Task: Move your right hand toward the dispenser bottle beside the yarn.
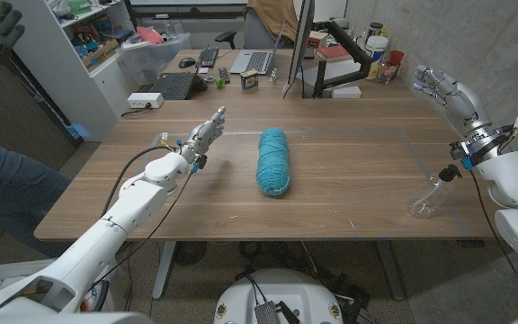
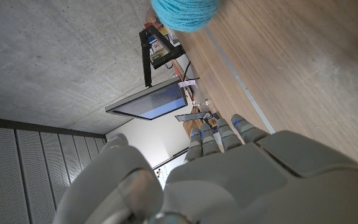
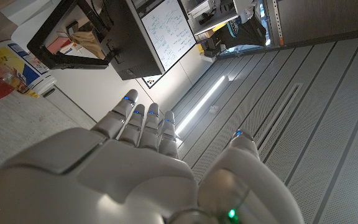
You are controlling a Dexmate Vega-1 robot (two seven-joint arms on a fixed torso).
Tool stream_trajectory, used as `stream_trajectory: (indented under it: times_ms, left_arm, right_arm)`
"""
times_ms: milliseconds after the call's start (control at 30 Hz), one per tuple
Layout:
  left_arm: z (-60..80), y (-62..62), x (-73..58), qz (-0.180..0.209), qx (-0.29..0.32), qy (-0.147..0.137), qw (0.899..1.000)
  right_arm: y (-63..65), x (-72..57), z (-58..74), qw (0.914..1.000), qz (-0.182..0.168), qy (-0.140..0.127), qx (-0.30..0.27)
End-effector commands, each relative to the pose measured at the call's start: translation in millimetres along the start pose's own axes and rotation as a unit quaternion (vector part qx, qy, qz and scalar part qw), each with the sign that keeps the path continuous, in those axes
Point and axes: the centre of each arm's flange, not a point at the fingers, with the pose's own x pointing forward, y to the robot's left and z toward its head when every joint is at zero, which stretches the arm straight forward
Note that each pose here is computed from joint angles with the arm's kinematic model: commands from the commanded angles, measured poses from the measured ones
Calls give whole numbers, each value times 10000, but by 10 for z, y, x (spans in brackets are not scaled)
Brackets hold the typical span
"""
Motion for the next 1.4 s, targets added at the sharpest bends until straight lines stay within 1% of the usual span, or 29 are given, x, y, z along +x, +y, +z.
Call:
stream_trajectory:
  times_ms: [33, 300, 467, 767, 800, 1033, 1200, 1400]
  left_arm:
    - [-8, 66, -53, -43, 81, 20, 10000]
    - [-2, 97, -98, -45, 121, 15, 9999]
    - [16, 105, -97, -48, 145, 17, 9999]
    - [97, 80, -32, -57, 233, -14, 9997]
    - [111, 67, -20, -65, 247, -19, 9997]
    - [145, 22, 16, -80, 215, -62, 9997]
    - [175, -1, 38, -101, 220, -91, 9997]
    - [205, 8, 42, -82, 225, -110, 9997]
  right_arm:
    - [61, -77, 83, 9999, -9, -14, -143]
    - [97, -111, 101, 9998, 7, -13, -205]
    - [91, -144, 106, 9997, -1, -11, -231]
    - [4, -199, 100, 9995, -19, 29, -316]
    - [-19, -219, 95, 9994, -31, 47, -328]
    - [-77, -288, 88, 9991, -27, 139, -400]
    - [-94, -328, 68, 9989, -77, 210, -415]
    - [-91, -364, 55, 9985, -75, 255, -481]
